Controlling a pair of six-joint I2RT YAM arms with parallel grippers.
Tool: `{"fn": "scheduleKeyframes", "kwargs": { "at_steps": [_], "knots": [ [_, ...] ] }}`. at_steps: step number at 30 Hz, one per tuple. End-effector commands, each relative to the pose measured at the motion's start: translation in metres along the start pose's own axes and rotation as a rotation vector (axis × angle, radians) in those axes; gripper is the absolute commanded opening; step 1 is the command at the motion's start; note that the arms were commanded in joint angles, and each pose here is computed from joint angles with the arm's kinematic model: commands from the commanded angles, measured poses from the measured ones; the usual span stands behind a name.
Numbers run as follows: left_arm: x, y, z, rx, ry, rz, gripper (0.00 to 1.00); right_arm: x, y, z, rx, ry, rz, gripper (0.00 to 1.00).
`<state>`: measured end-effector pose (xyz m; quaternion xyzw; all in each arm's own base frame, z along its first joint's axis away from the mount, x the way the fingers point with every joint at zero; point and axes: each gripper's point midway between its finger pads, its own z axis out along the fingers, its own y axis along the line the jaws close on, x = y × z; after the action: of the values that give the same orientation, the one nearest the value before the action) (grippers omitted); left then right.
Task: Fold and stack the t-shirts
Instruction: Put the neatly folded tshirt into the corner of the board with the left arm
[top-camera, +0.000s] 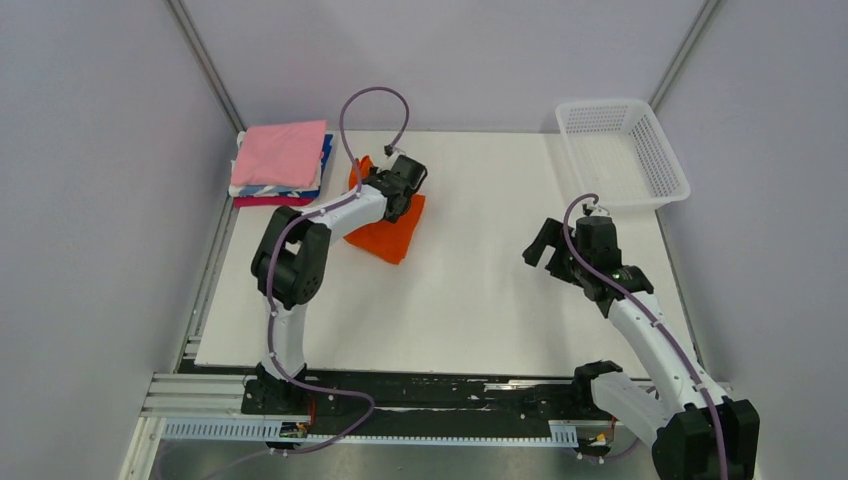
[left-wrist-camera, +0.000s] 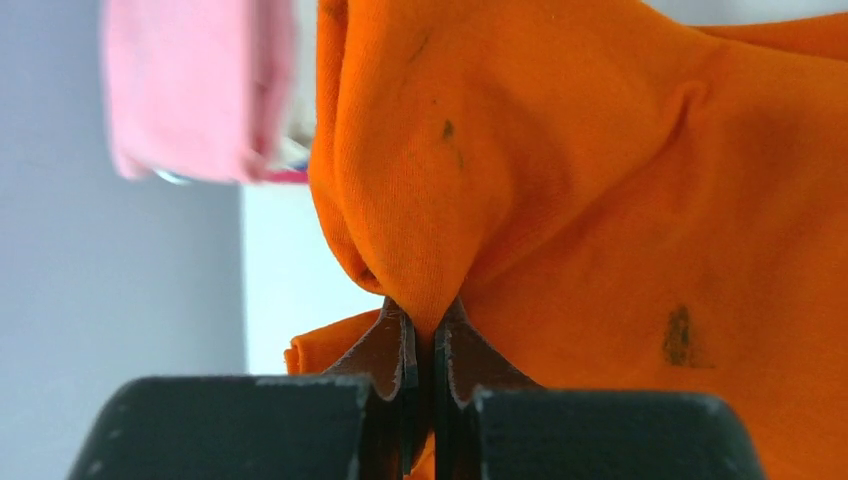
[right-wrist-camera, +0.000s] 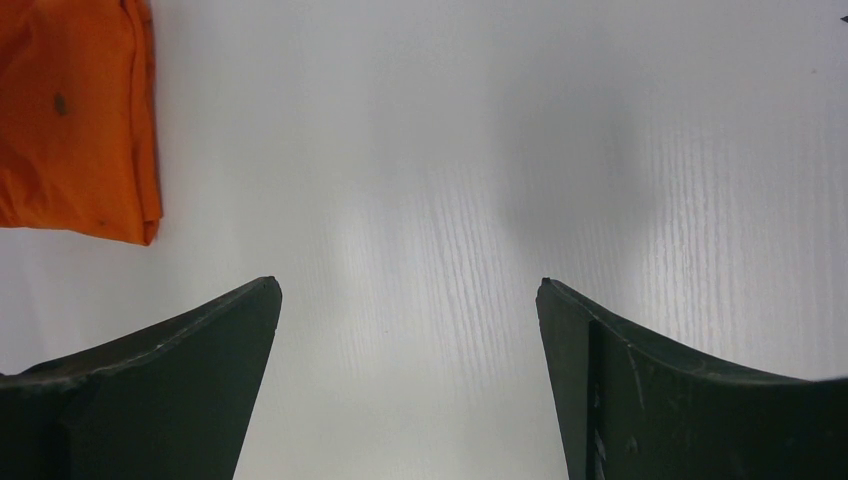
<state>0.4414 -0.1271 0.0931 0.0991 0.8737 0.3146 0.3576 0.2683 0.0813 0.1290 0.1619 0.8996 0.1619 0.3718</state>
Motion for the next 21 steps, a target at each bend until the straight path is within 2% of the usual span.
{"fn": "scheduleKeyframes", "kwargs": {
  "at_steps": [1, 9, 21],
  "knots": [
    [-0.064, 0.087, -0.004, -0.158, -0.163, 0.043, 0.00, -0.015, -0.010, 0.000, 0.048, -0.066, -0.007, 1.00],
    [-0.104, 0.167, 0.006, -0.194, -0.228, -0.020, 0.00, -0.017, -0.020, 0.006, 0.085, -0.052, 0.008, 1.00],
    [-0.142, 0.218, -0.008, -0.182, -0.319, -0.004, 0.00, -0.016, -0.022, 0.011, 0.081, -0.037, 0.004, 1.00]
  ]
}}
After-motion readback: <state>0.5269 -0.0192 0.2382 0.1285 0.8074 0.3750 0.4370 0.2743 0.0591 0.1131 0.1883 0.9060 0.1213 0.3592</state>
